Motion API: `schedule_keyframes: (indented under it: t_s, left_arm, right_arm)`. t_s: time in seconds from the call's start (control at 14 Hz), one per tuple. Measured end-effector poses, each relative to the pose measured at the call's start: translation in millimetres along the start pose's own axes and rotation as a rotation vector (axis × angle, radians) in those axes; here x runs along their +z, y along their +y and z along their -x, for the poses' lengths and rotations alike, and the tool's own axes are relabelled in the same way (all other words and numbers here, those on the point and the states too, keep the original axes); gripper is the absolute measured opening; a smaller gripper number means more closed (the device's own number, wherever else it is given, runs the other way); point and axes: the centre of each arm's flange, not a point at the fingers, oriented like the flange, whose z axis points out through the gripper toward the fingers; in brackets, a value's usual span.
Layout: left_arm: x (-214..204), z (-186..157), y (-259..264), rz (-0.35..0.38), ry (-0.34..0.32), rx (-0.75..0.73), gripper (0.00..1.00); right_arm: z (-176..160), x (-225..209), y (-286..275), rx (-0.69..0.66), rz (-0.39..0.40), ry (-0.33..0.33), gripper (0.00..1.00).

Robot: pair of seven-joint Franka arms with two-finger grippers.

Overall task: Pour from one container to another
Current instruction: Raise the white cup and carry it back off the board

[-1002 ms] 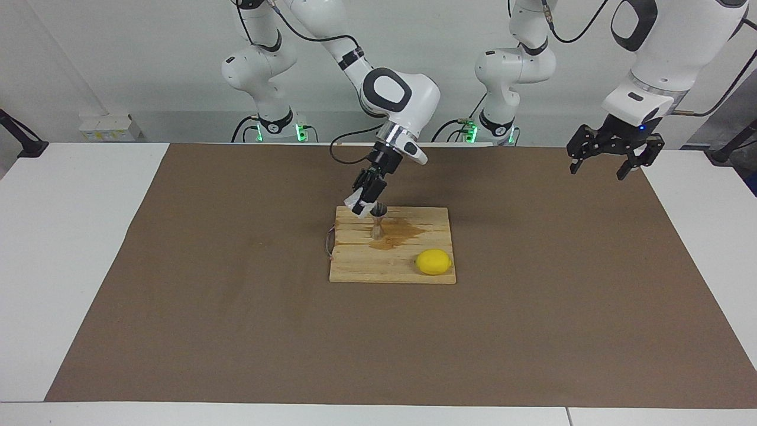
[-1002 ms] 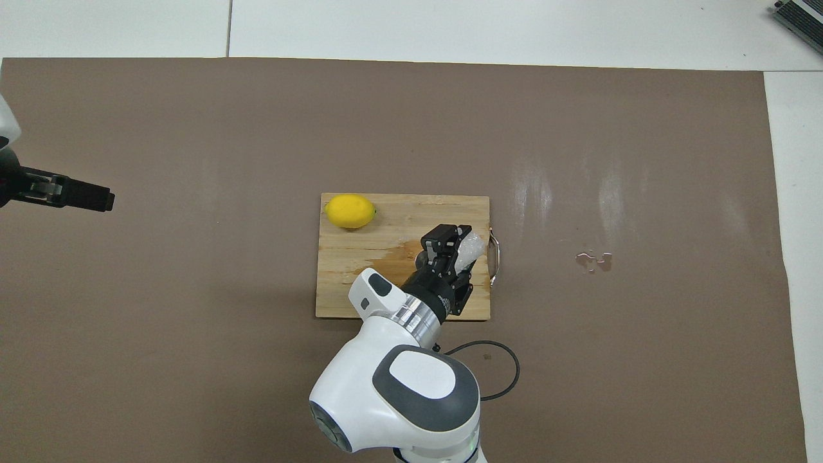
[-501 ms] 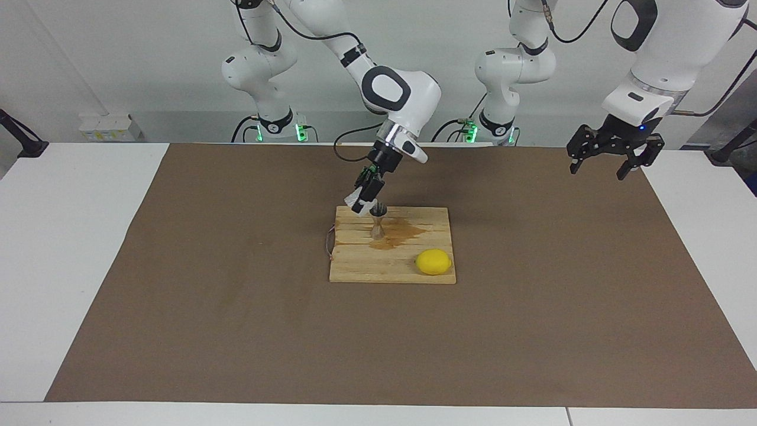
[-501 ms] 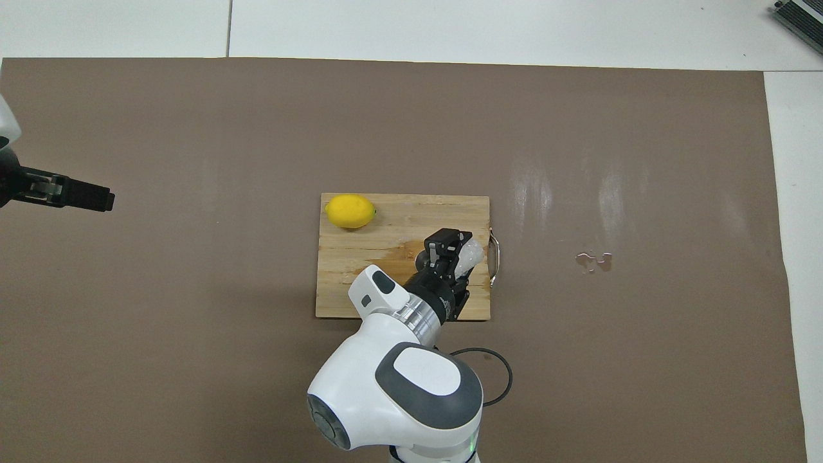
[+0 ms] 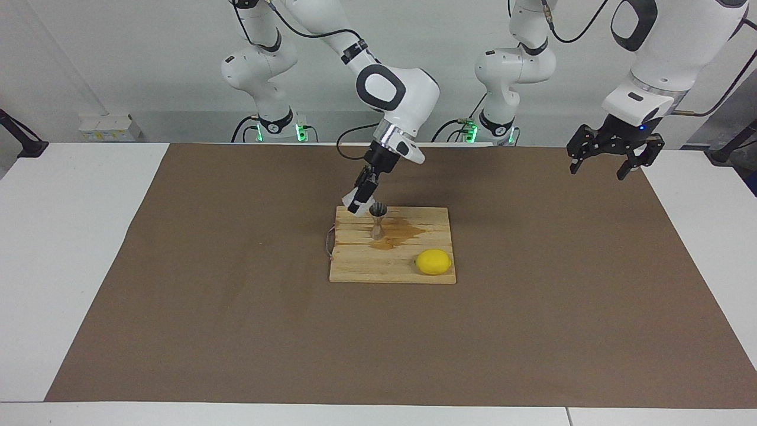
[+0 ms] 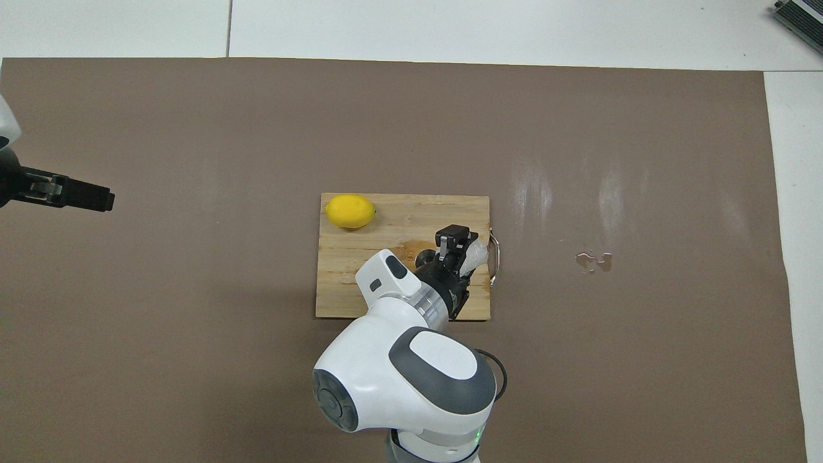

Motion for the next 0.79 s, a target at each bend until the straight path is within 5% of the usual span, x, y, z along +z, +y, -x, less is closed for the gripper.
schedule_keyframes:
  t_s: [0.79]
  left_arm:
    - [2,0,0,0.001,-0.004,0.004,1.0]
  right_arm:
    - [69,41,48,0.302,-0.441,0.084,0.53]
